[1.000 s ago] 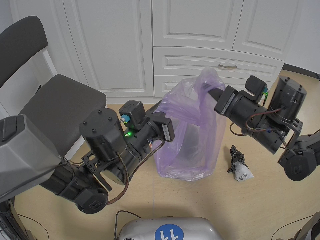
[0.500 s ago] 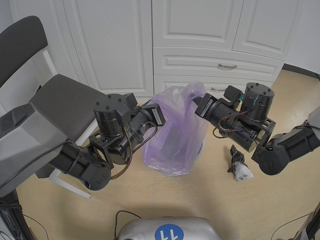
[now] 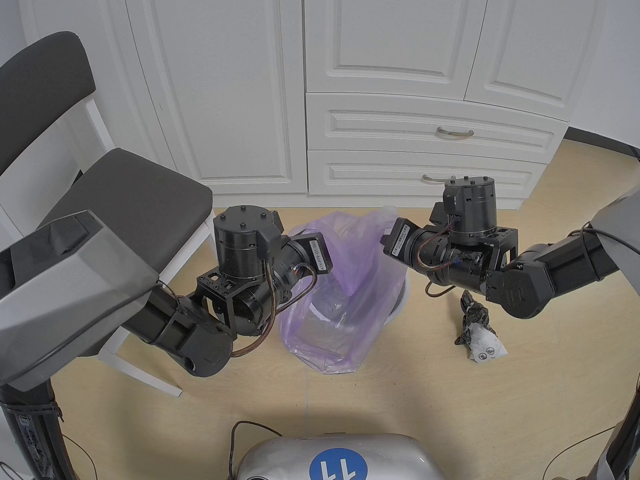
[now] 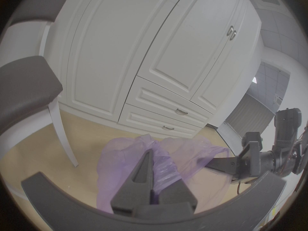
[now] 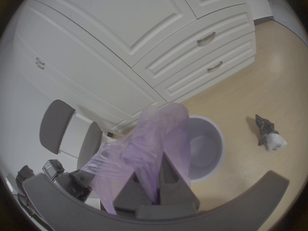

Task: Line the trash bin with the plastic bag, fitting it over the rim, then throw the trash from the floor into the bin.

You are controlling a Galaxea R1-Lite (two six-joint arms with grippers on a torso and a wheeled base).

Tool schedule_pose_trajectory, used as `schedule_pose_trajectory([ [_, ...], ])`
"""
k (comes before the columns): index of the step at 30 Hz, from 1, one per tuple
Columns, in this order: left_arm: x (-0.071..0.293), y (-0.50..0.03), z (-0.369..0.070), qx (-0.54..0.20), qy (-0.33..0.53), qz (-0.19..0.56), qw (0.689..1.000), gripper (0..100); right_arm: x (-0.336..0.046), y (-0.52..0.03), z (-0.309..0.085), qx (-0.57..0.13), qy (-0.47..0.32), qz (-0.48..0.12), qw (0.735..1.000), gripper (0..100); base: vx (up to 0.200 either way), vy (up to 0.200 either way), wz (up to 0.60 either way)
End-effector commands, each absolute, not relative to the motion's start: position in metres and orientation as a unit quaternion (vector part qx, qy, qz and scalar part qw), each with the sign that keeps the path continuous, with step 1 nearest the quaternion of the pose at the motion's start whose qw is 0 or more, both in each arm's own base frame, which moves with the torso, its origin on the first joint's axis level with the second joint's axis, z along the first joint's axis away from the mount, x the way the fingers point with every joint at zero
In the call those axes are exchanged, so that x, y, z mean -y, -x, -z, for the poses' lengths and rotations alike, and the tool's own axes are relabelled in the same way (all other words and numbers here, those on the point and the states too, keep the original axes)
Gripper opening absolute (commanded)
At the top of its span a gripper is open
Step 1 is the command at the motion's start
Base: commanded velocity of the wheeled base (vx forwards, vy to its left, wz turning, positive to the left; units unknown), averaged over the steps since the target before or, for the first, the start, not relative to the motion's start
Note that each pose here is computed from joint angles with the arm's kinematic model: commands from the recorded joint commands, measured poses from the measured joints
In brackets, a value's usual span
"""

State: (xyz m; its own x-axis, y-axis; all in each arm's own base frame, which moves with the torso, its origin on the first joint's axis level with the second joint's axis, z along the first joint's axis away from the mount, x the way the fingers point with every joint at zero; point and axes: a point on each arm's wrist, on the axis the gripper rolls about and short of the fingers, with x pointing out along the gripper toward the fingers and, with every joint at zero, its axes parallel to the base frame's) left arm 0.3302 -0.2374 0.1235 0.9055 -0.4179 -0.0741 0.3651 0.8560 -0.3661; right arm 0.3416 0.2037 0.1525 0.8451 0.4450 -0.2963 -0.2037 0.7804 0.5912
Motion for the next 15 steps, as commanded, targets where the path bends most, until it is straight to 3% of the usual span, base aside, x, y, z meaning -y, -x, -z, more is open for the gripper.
schedule_pose_trajectory([
  [1,0.236,-0.326,-0.132,-0.086,0.195,0.221,0.952,0,-0.192,-0.35,-0.176,-0.219,-0.289,-0.153,0.919,0,0.0,0.0,0.0],
  [15,0.237,-0.312,-0.154,-0.105,0.221,0.231,0.942,0,-0.176,-0.328,-0.215,-0.322,-0.256,-0.122,0.903,0,0.0,0.0,0.0],
])
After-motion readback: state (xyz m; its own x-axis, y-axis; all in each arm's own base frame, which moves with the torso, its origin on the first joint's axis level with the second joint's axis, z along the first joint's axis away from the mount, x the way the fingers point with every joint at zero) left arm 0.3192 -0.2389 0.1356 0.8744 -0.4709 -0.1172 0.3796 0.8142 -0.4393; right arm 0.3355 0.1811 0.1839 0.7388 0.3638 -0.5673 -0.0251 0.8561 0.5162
